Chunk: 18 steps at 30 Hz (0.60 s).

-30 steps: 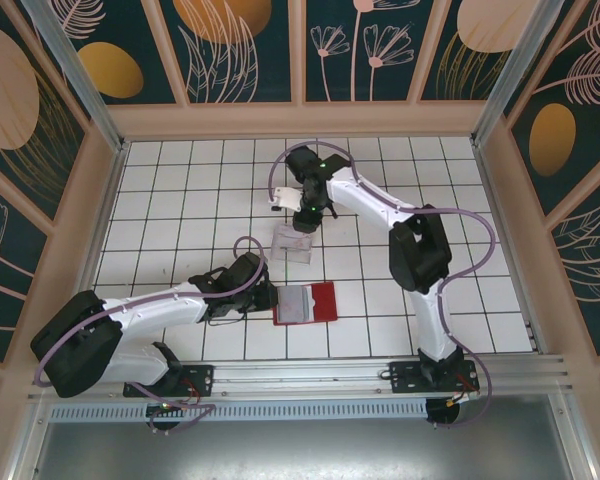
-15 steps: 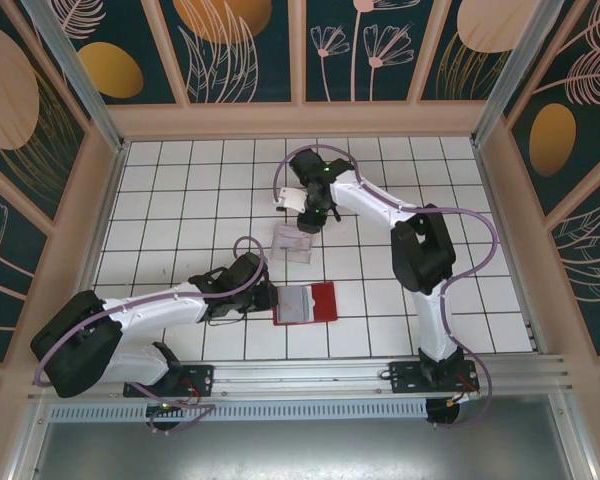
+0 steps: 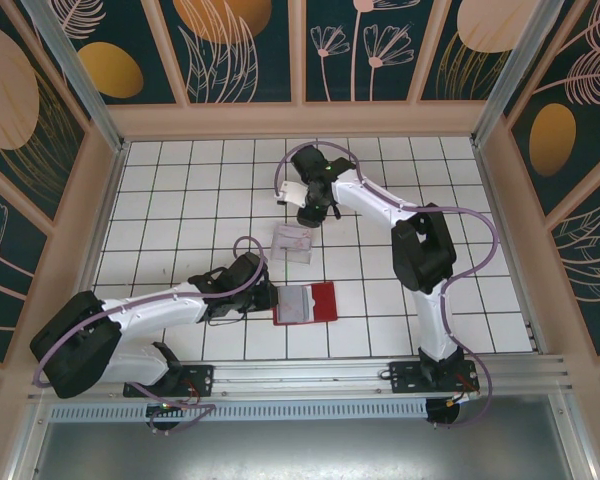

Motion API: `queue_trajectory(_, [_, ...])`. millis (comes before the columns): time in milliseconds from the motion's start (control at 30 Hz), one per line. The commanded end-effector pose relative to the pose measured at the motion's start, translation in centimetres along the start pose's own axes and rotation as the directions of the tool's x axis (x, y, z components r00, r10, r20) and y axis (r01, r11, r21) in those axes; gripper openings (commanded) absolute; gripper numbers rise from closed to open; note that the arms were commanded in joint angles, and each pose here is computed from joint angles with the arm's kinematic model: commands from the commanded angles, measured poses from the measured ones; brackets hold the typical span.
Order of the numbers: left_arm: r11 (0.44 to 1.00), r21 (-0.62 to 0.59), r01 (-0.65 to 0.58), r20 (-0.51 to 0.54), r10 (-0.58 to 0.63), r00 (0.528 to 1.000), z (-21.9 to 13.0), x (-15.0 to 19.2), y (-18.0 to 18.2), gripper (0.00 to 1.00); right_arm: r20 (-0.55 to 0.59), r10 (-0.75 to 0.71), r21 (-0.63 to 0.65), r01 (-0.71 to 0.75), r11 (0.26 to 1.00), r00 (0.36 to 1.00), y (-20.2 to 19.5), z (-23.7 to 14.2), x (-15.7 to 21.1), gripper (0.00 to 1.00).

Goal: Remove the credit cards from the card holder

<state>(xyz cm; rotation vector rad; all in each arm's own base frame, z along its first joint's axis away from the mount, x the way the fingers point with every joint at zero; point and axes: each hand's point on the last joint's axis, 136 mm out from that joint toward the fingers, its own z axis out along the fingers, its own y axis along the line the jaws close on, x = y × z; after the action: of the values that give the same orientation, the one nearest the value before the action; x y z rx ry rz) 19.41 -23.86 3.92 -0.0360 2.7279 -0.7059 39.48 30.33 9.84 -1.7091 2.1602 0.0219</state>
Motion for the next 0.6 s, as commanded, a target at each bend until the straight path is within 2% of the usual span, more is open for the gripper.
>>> queue_trajectory(0, [1.000,0.017,-0.020,0.037,0.019,0.999,-0.9,-1.2,-1.1,0.21,0.169,0.136,0.019,-0.141,0.990,0.976,-1.2,-4.1,-3.0,0.41])
queue_trajectory(100, [0.999,0.032,-0.025,0.044,0.024,0.999,-1.2,-1.5,-1.6,0.21,0.268,0.306,-0.042,-0.306,0.951,0.914,-0.8,-6.2,-3.6,0.40])
queue_trajectory(233, [0.999,0.040,-0.022,0.062,0.019,0.998,-1.6,-1.9,-1.8,0.21,0.340,0.545,-0.128,-0.536,0.834,0.766,0.1,-8.5,-3.3,0.39])
queue_trajectory(367, [0.996,0.086,0.020,0.078,-0.027,0.997,-1.9,-2.2,-2.0,0.21,0.263,0.739,-0.204,-0.713,0.671,0.620,2.8,-8.9,-1.2,0.33])
queue_trajectory(467, [0.988,0.139,0.060,0.084,-0.072,0.994,-2.3,-2.8,-1.7,0.21,0.193,0.816,-0.224,-0.785,0.578,0.545,5.9,-8.8,-0.1,0.32])
queue_trajectory(567, [0.985,0.147,0.088,0.094,-0.103,0.990,-2.6,-3.6,-0.6,0.21,0.117,0.859,-0.231,-0.828,0.511,0.497,9.0,-8.4,0.6,0.31])
